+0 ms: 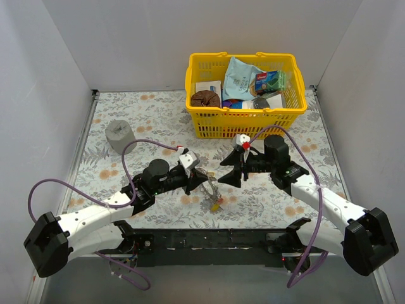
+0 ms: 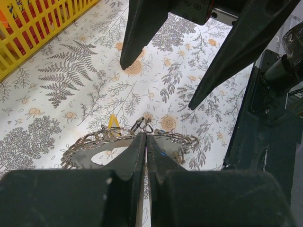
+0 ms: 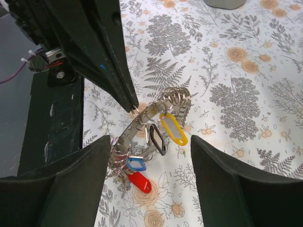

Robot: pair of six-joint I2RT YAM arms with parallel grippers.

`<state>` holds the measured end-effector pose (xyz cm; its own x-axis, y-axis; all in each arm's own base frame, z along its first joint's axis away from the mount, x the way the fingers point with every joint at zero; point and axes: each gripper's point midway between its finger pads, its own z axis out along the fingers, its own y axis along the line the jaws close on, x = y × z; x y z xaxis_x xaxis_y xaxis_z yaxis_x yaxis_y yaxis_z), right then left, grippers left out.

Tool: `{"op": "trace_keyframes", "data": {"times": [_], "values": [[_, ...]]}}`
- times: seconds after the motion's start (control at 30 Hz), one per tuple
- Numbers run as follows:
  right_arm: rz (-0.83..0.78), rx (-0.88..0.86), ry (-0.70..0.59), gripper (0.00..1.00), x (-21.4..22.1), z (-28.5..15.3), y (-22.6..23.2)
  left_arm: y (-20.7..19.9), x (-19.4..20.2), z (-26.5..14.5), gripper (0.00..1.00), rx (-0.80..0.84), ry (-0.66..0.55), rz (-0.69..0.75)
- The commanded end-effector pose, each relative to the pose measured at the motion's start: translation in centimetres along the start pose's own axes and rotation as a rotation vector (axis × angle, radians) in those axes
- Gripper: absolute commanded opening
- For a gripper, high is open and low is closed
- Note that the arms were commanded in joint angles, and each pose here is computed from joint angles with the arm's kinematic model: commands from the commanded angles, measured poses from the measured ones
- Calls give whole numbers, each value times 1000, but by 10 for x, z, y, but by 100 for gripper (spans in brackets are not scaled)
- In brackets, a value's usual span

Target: Put the keys on the keyring

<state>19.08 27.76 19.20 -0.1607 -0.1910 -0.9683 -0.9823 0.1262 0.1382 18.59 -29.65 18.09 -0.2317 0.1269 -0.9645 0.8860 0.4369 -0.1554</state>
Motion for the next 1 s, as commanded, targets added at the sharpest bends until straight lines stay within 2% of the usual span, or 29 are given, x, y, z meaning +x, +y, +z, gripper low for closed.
{"op": "trace_keyframes", "data": {"times": [0.0,0.17,0.33,0.63,0.97], "values": [[-69,-131,-63,74,-11,-3,18,-10,-22,-4,0,49,-95,51],[-68,-253,-96,67,-20,-5,36,-18,-25,-7,0,93,-126,73],[-36,-334,-97,53,-22,-3,44,-26,-32,-8,0,133,-146,81],[1,-264,-112,49,-21,0,35,-32,-39,-5,0,173,-150,78],[23,-297,-106,45,-15,7,38,-35,-49,-6,0,177,-170,71]]}}
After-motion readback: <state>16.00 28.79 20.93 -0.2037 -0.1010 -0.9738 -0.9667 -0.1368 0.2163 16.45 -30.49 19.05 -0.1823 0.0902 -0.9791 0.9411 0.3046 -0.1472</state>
